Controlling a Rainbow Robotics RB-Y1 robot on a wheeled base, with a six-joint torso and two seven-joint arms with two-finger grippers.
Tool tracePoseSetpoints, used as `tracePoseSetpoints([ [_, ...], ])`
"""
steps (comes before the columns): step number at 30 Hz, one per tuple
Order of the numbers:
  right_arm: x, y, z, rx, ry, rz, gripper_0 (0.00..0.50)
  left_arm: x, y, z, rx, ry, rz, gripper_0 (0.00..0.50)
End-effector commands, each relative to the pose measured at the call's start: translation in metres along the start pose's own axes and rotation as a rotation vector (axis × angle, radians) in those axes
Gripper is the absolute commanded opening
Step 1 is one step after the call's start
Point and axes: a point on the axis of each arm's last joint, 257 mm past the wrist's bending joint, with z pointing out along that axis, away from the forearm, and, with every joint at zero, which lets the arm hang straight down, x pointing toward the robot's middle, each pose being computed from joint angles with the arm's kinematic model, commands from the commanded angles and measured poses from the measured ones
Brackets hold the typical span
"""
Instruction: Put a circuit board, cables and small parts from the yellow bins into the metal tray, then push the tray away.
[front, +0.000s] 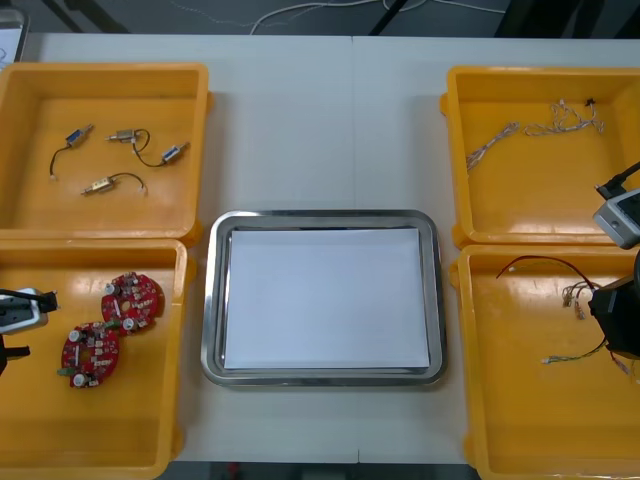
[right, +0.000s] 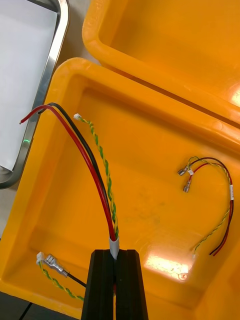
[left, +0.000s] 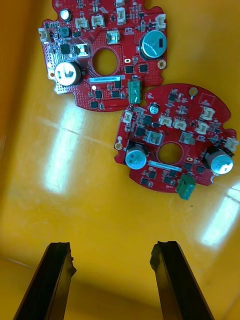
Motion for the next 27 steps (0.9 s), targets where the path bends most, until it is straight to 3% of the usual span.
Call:
tracePoseSetpoints([
  [1,-0.006,-0.003,-0.008,0.037,-0.015,-0.091,0.0,0.009,-0.01,0.005,0.013,0.034,-0.02,0.487],
  [15,-0.006,-0.003,-0.008,0.037,-0.015,-0.091,0.0,0.027,-0.039,0.023,0.007,0.065,-0.035,0.486],
  [27,-0.006,-0.003,-0.008,0.037,-0.015,-0.091,0.0,0.03,-0.058,0.043,0.043,0.062,-0.053,0.474],
])
